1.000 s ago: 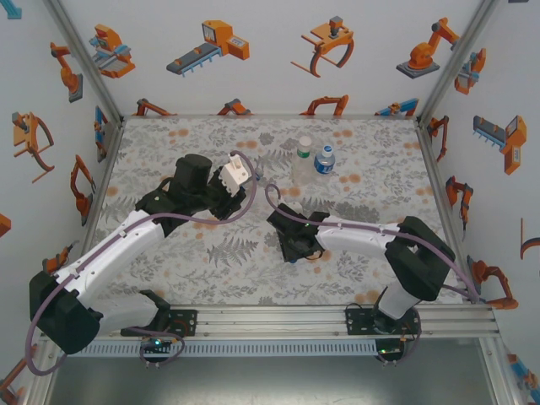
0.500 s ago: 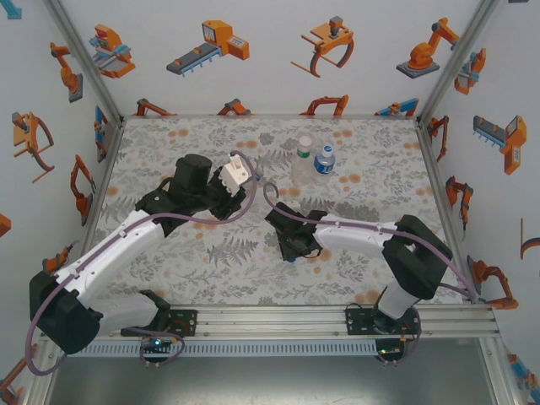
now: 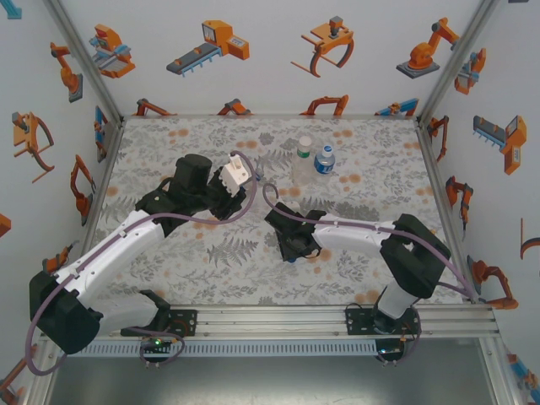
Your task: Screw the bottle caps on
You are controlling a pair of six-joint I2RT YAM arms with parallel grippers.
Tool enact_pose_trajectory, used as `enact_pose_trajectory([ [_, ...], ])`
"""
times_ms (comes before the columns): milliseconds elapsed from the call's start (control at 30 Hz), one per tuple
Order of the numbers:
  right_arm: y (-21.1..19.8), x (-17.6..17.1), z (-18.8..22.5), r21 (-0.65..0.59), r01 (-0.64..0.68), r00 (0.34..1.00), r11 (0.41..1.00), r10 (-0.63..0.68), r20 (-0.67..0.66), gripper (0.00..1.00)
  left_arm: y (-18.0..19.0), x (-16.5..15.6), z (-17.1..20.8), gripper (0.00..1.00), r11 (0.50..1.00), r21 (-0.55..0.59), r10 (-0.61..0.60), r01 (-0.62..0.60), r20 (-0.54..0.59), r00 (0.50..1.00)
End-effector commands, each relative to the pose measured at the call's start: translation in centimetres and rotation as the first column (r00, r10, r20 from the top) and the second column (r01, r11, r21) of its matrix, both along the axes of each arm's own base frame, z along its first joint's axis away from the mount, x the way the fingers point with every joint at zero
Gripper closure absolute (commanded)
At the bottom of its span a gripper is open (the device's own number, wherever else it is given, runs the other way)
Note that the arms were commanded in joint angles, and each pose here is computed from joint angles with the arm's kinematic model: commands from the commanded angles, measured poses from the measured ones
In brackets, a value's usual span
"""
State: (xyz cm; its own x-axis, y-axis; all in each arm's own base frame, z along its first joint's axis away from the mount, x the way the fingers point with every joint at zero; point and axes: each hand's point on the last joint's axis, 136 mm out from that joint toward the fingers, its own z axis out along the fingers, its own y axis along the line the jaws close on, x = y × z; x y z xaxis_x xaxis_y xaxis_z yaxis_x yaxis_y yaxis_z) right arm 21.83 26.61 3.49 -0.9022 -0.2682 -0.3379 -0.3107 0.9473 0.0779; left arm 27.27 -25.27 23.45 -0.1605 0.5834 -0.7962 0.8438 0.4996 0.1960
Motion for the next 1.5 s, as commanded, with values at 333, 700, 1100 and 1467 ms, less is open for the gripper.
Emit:
enact_pose_trajectory([
  [333,0.3,0.3,1.7,0.009,-0.005,1.000,1.000,0.005,0.024,0.74,-0.3,-0.2,0.8,1.00,1.000,-0.022,-0.018,0.018,-0.004,1.000],
  [700,-1.0,1.1,12.0,0.149,-0.089,0.965,0.985,0.048,0.258,0.80,-1.6,-3.0,1.1,1.00,0.979,-0.071,-0.194,0.193,0.002,0.981],
  [1100,-0.6,-2.6,26.1,0.237,-0.566,0.672,0.790,0.275,0.688,0.95,-3.1,-8.6,1.5,1.00,0.867,-0.110,-0.481,0.486,0.075,0.874],
  [1467,0.7,-9.3,30.9,-0.001,-0.904,0.240,0.427,0.511,0.825,1.00,-3.4,-12.3,-0.8,1.00,0.766,0.009,-0.639,0.643,0.129,0.759],
])
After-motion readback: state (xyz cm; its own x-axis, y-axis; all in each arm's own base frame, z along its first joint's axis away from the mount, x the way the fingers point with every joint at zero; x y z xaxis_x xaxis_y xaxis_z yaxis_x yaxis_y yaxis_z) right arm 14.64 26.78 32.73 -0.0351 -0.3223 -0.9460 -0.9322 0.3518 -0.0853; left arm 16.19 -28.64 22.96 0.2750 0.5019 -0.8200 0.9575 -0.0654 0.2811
